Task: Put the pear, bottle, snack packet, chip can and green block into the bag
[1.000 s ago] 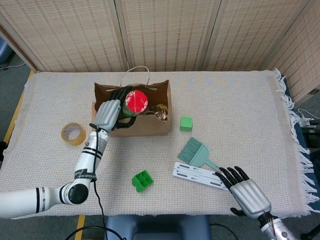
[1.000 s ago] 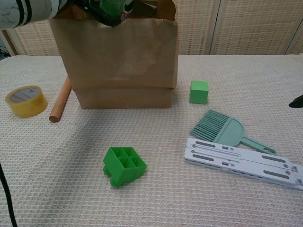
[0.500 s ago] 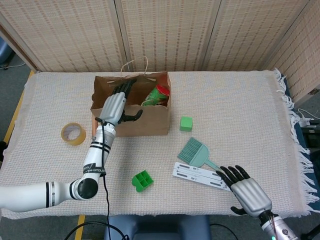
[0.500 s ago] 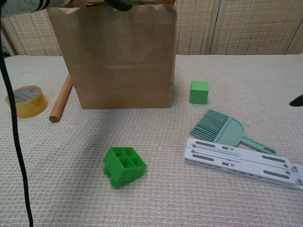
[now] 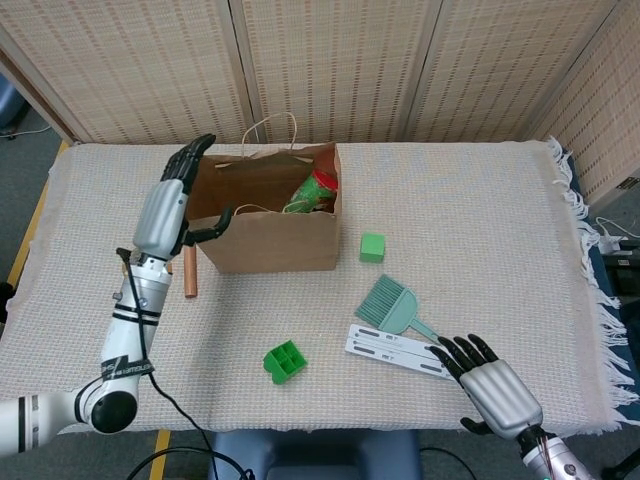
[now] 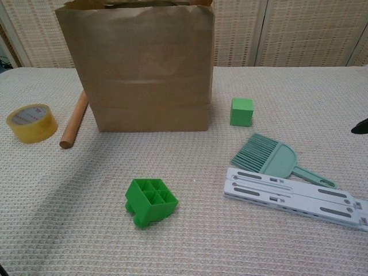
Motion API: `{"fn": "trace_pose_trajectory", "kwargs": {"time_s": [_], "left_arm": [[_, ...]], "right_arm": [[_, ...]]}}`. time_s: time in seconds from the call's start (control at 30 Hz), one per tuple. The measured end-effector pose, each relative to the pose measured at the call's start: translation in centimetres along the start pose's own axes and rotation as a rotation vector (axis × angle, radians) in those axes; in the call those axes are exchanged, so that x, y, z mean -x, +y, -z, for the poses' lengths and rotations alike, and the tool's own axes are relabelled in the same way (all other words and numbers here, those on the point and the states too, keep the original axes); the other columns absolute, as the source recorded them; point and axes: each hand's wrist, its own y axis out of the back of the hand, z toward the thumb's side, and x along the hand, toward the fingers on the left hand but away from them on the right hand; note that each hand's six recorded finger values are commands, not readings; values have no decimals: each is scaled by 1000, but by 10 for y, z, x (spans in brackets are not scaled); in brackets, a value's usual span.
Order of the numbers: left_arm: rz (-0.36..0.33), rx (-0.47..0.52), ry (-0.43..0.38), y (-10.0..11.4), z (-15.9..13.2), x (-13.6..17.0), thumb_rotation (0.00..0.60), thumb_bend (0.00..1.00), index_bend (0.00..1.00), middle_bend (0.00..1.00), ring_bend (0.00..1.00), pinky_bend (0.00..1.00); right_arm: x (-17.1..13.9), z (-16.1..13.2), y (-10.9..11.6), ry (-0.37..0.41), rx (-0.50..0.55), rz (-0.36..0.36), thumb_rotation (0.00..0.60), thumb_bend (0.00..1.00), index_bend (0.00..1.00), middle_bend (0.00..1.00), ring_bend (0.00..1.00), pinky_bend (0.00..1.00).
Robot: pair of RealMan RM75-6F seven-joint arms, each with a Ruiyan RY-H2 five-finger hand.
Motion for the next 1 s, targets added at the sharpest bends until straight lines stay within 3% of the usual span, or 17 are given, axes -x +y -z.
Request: {"fn": "trace_pose_trajectory", "kwargs": {"time_s": [0.2, 0.4, 0.53, 0.7, 0.83, 1.0], "left_arm": [[-10, -68, -62, 27, 18, 37, 600, 417, 0, 0, 0, 71], [58, -219, -180, 32, 43, 84, 600, 417, 0, 0, 0, 81], [144, -355, -243, 30, 75, 121, 600, 411, 0, 0, 0, 84], [329, -520, -321, 17, 119, 175, 600, 345, 0, 0, 0, 79], [495, -540, -395, -8, 127, 220, 600, 333, 0, 0, 0, 68], [619, -563, -429, -35, 128, 241, 600, 333, 0, 0, 0, 67]], "right_arm": [[-2, -2, 0, 3, -1, 9, 600, 58, 0, 0, 0, 0], [-4, -4, -2, 7, -9, 9, 600, 59, 0, 0, 0, 0], [-3, -3, -4, 3, -12, 5, 600, 59, 0, 0, 0, 0], [-2, -3, -5, -3, -16, 3, 600, 58, 0, 0, 0, 0], [0, -2, -6, -10, -17, 2, 600, 59, 0, 0, 0, 0], [0, -2, -5, -14, -22, 6, 600, 59, 0, 0, 0, 0]]}}
